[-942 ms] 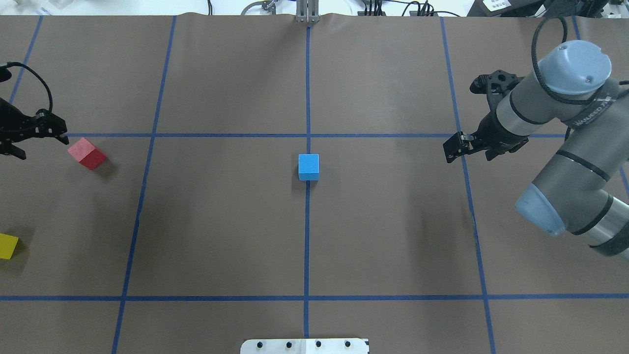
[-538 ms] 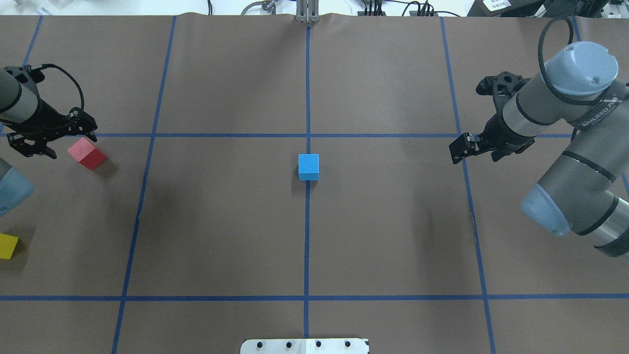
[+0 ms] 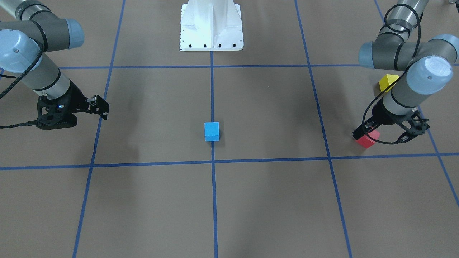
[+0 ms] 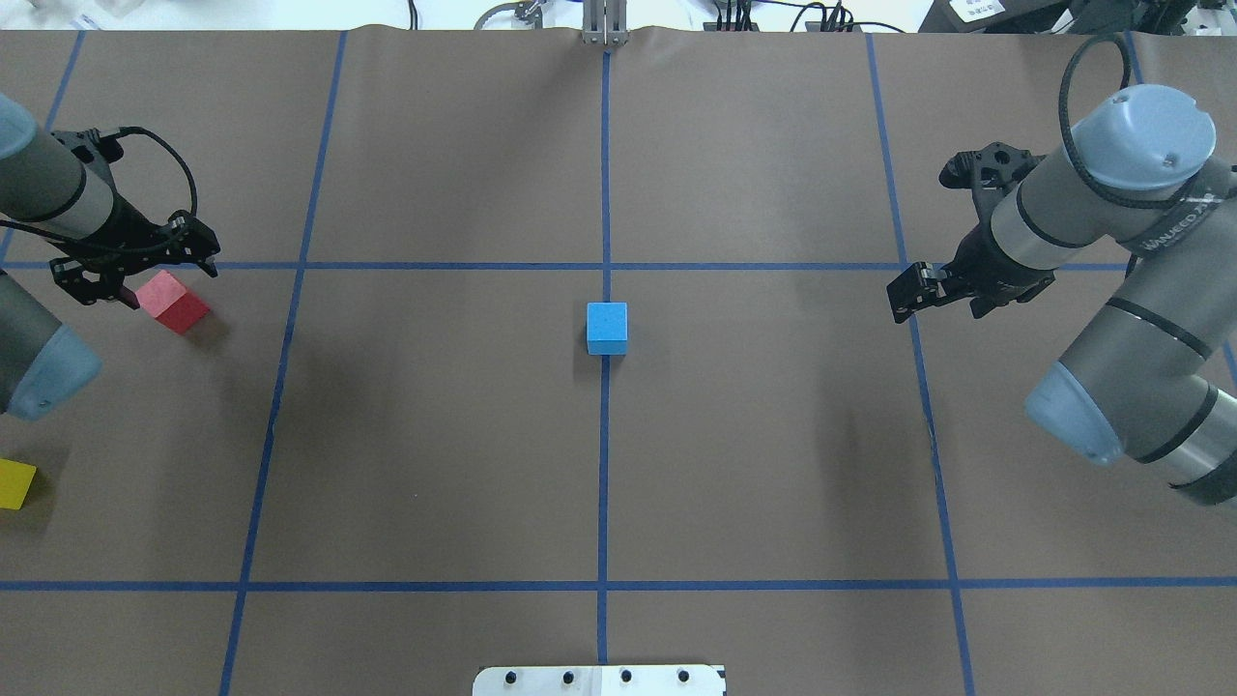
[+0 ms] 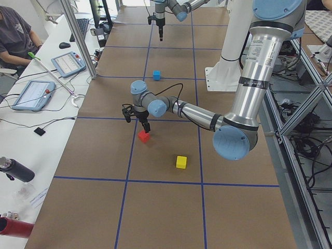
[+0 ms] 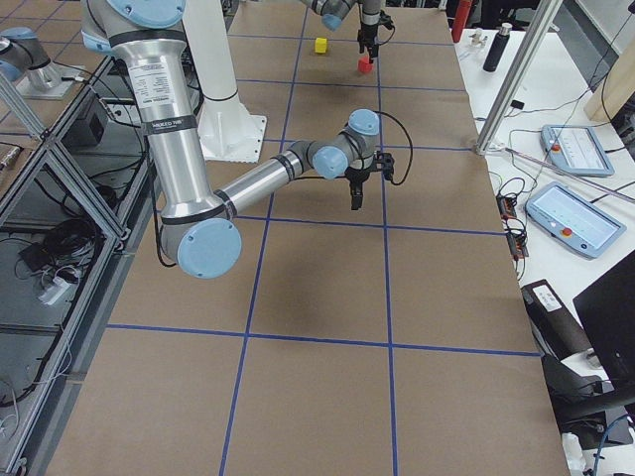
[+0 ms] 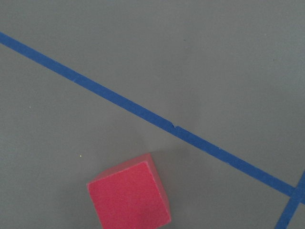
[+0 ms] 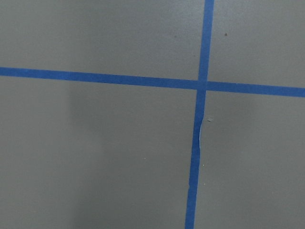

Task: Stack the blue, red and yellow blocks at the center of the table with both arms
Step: 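Withdraw the right gripper while the left gripper moves over the red cube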

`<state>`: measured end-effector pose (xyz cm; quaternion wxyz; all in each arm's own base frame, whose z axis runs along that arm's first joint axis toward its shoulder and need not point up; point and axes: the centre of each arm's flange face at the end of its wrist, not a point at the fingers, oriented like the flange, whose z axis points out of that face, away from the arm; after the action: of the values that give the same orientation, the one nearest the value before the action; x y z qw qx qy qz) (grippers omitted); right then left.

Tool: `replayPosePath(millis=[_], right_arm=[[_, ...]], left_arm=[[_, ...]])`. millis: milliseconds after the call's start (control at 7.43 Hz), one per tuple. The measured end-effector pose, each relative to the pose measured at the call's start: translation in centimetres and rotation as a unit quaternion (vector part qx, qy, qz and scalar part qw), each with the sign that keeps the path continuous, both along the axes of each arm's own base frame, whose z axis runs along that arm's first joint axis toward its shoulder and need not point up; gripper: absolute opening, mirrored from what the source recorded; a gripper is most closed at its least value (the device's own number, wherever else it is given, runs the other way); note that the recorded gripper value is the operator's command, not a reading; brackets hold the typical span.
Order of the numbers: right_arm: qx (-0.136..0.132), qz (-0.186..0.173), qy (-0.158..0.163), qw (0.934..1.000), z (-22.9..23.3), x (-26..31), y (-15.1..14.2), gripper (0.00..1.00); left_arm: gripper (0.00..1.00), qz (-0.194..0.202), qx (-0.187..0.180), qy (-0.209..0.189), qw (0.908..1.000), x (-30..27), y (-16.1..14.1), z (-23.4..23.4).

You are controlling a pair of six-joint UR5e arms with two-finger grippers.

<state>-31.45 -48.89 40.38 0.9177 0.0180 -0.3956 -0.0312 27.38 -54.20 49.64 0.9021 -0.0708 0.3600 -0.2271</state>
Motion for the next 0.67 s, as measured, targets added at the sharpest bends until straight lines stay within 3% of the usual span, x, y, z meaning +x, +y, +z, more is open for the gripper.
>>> replayPosePath(millis=[673], right_arm=[[0.001,0.003,-0.001,1.0,-0.2,0.2,0.0,0.99]], left_arm=[[1.0,-0.001,-0.001,0.001,1.0,0.0,0.1,2.4]])
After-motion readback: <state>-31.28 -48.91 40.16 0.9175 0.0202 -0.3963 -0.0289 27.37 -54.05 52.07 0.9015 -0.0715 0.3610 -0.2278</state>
